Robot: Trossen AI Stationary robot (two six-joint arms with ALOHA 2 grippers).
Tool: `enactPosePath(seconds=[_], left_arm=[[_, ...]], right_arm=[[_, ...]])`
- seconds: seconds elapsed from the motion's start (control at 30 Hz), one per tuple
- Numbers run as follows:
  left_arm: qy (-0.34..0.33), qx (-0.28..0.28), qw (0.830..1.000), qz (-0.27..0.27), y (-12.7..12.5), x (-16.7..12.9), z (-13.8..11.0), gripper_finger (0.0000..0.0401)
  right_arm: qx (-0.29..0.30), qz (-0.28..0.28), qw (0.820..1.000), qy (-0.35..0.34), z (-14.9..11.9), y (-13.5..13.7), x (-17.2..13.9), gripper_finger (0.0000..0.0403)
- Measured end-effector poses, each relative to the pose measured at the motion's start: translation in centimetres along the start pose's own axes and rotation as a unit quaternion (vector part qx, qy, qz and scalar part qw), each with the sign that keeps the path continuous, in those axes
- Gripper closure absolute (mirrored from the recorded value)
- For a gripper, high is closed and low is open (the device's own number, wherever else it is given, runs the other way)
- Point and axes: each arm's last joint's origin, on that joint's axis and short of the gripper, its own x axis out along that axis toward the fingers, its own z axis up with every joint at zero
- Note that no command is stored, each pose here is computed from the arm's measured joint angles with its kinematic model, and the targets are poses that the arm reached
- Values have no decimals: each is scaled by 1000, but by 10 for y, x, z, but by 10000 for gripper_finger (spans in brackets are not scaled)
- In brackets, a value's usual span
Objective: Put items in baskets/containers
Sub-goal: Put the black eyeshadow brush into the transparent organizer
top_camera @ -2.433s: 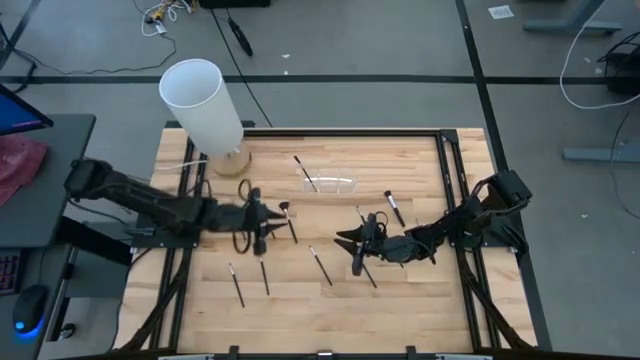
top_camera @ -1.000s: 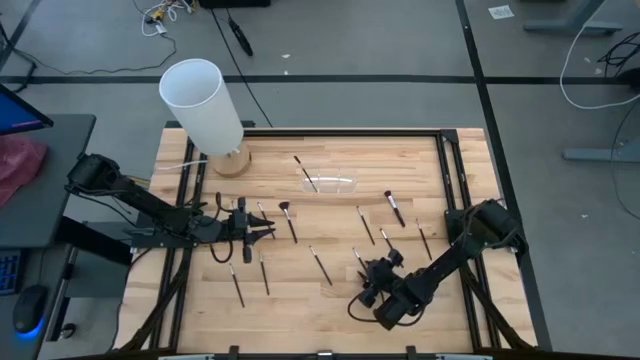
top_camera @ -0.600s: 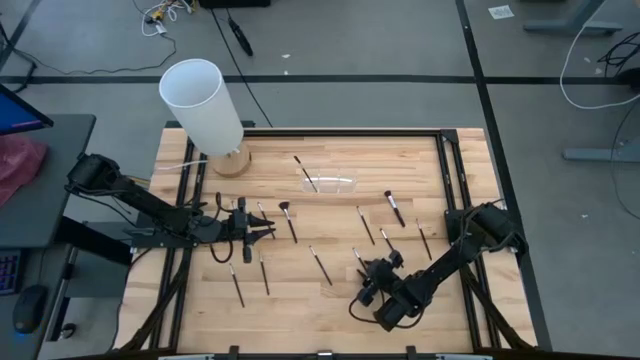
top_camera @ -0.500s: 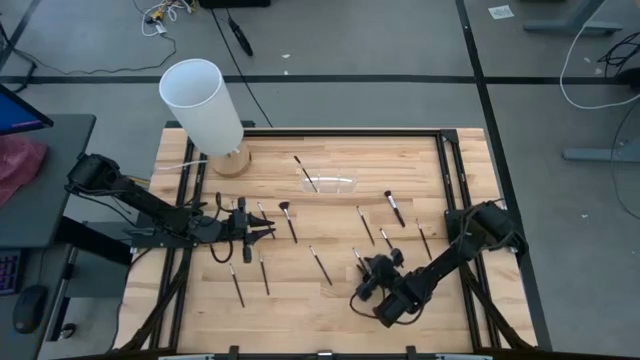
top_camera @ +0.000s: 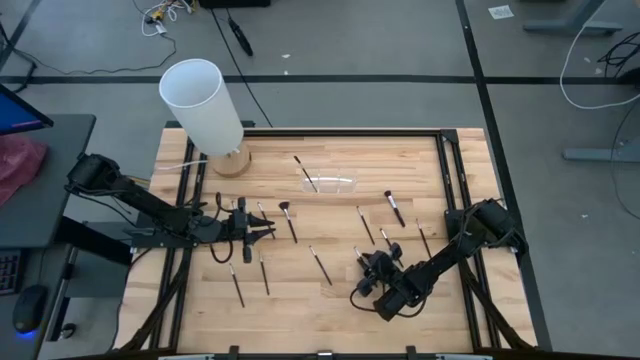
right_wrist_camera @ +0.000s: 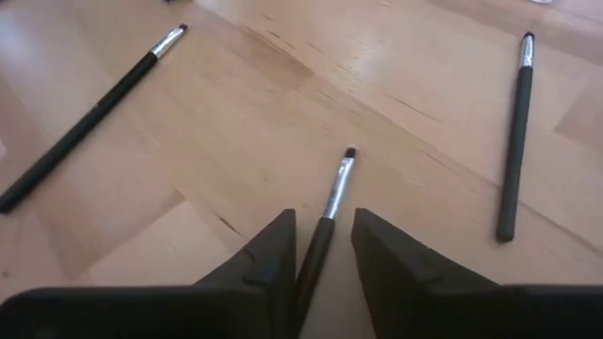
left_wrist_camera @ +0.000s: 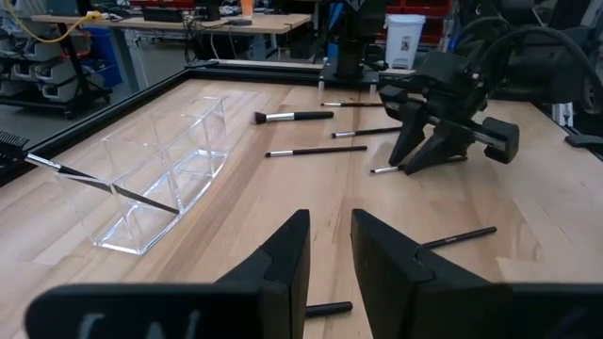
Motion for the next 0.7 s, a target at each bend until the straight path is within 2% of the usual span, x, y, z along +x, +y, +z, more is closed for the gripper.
enactPosePath(seconds=[0.43,0.7], left_arm=[[1,-1,1000,0,0,0,0,318],[-1,-5,1000,-8,-1,0,0,318]], right_arm=[[-47,-1,999,8,-1,-1,-1,390],[-21,33,999,-11,3,6,-10,392]])
